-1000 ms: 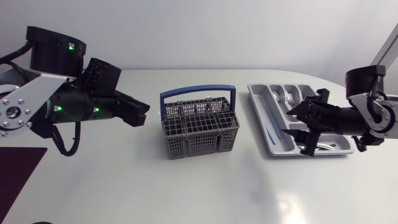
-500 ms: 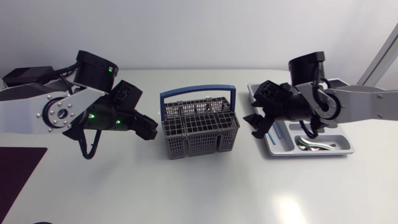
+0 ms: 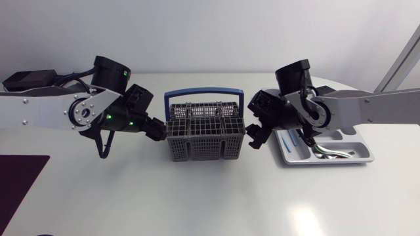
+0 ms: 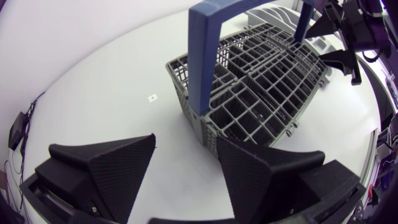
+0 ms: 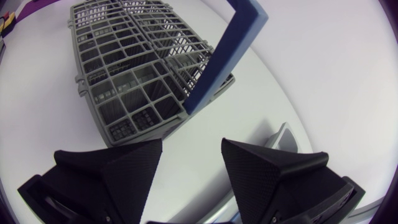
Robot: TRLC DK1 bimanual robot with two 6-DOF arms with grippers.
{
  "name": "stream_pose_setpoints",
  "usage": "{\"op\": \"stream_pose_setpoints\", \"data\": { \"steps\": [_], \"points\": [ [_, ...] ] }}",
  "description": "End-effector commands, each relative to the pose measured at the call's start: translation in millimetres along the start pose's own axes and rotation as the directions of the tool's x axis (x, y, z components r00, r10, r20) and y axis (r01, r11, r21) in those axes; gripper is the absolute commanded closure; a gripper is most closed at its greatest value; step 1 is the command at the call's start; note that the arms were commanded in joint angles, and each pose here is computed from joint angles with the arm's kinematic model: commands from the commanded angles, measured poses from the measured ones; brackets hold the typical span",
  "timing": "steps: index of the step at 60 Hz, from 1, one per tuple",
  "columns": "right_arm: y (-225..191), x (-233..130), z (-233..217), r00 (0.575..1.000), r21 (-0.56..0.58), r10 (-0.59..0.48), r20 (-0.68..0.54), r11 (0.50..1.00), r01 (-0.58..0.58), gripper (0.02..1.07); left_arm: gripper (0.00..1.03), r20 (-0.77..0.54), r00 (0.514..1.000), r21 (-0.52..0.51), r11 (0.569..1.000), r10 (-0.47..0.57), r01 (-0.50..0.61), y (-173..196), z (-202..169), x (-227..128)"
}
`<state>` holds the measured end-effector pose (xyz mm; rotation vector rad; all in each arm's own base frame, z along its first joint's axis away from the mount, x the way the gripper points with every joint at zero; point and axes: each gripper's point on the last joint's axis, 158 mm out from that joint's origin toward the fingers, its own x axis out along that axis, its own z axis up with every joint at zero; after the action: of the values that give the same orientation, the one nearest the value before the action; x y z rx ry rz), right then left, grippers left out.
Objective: Unload the cutlery basket into the drawer organizer.
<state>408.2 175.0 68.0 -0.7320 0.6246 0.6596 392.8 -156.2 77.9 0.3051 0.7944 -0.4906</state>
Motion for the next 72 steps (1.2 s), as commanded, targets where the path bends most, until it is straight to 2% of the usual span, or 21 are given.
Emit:
{"op": "stream_pose_setpoints", "data": {
  "steps": [1, 17, 39, 48, 72],
  "points": [
    [13, 8, 18, 0.999, 0.014, 0.032, 0.026, 0.999, -0.033, 0.37, 0.19, 0.014, 1.0, 0.021, 1.0, -0.012, 0.011, 3, 8, 7],
    [16, 19, 34, 1.0, 0.019, 0.017, 0.017, 1.0, -0.017, 0.37, 0.19, 0.022, 0.999, 0.003, 0.999, 0.032, -0.032, 32, 12, 9],
    [0, 33, 36, 1.0, 0.038, -0.022, -0.009, 0.999, 0.022, 0.37, 0.19, 0.032, 0.999, 0.006, 1.0, 0.029, -0.03, 32, 19, 10],
    [2, 33, 33, 1.0, 0.045, -0.021, -0.016, 0.999, 0.022, 0.37, 0.19, 0.031, 0.999, 0.006, 1.0, 0.029, -0.029, 32, 19, 12],
    [-24, 21, 21, 0.996, 0.079, -0.084, -0.031, 0.993, 0.086, 0.37, 0.18, 0.02, 1.0, 0.012, 1.0, 0.011, -0.012, 23, 16, 15]
  ]
}}
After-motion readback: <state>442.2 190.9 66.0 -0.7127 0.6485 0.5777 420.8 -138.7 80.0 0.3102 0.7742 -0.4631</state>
